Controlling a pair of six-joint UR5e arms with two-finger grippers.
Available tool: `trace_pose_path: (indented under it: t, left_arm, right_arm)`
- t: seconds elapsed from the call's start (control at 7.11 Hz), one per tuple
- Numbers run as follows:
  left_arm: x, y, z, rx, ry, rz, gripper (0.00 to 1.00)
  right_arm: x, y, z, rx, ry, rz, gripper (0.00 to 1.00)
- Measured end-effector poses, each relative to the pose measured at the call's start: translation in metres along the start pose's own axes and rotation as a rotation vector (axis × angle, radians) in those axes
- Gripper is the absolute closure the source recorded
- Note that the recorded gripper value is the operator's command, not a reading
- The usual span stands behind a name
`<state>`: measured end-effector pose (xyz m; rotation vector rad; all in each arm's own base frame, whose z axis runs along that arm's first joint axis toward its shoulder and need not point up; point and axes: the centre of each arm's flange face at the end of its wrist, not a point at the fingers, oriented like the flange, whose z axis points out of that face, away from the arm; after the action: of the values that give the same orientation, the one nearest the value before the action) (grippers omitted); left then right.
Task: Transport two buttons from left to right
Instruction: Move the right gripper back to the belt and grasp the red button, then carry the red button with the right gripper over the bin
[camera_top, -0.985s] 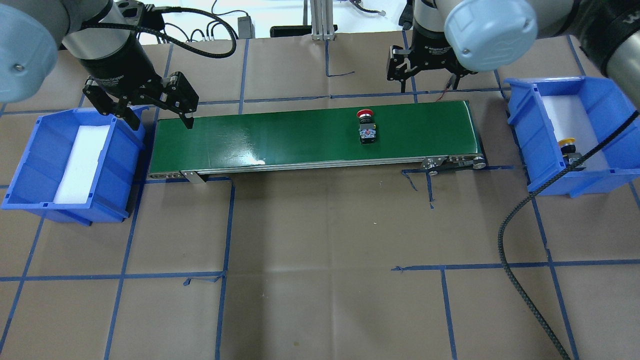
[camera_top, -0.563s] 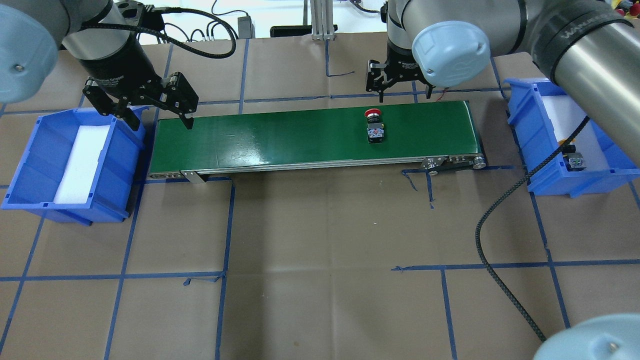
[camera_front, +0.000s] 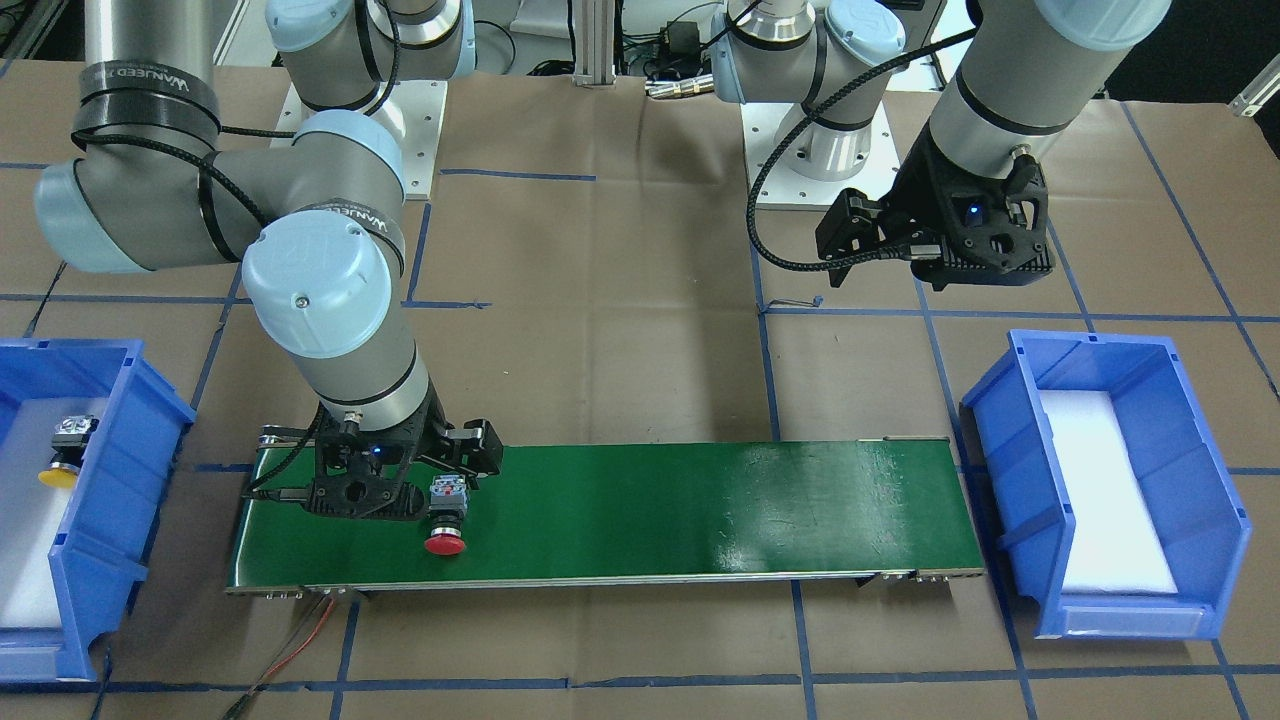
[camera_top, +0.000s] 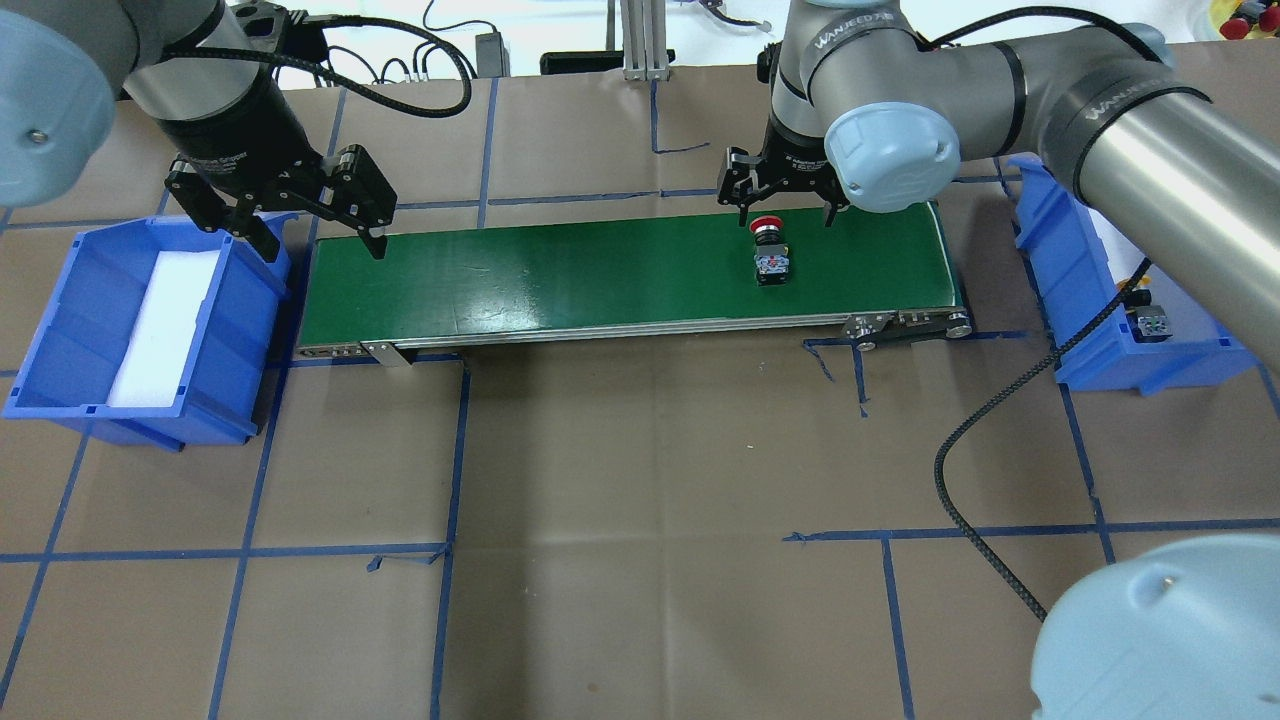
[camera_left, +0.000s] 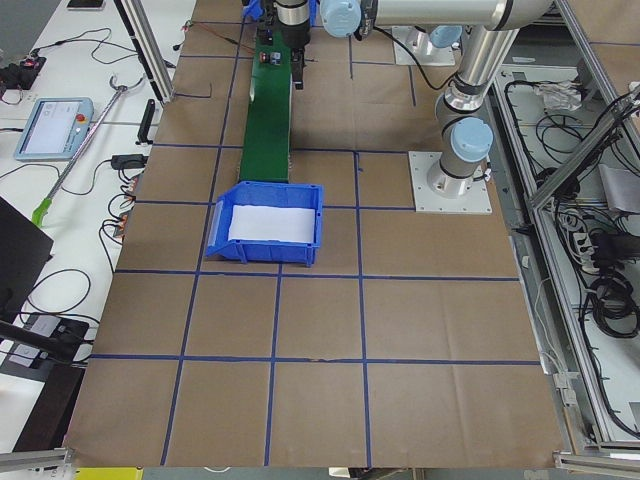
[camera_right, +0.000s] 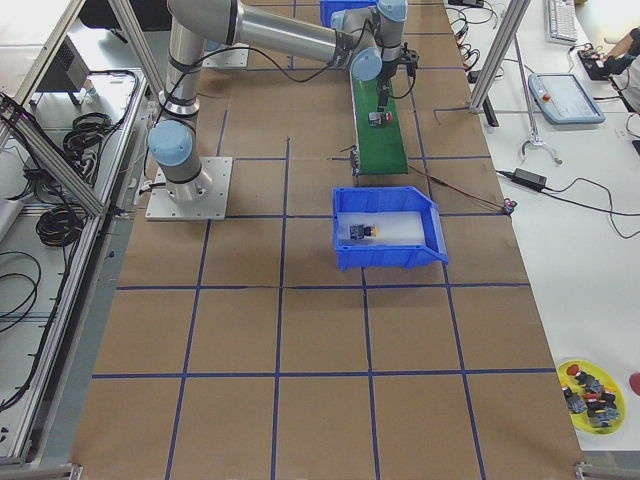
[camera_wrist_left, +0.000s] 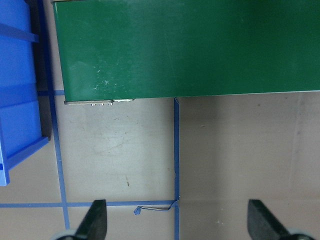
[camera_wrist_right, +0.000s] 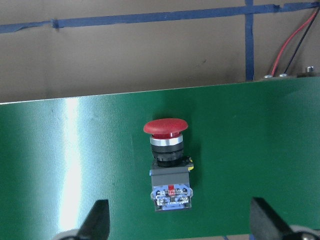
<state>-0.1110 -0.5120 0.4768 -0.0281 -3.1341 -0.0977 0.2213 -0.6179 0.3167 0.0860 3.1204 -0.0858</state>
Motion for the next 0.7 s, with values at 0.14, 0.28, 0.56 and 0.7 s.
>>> trace_pose_path:
  t: [0.14, 0.28, 0.56, 0.7]
  left_arm:
    - [0.000, 0.000, 0.000, 0.000, 0.000, 0.000, 0.00]
    - [0.000, 0.000, 0.000, 0.000, 0.000, 0.000, 0.00]
    - [0.000, 0.000, 0.000, 0.001, 0.000, 0.000, 0.00]
    - [0.000, 0.000, -0.001, 0.001, 0.000, 0.000, 0.00]
  right_arm:
    - [0.005, -0.003, 0.014, -0.003, 0.002, 0.002, 0.02]
    - [0.010, -0.008, 0.029, -0.008, 0.005, 0.000, 0.02]
    - [0.019, -0.017, 0.059, -0.033, 0.010, 0.006, 0.18]
    - [0.024, -0.019, 0.069, -0.047, 0.013, 0.012, 0.44]
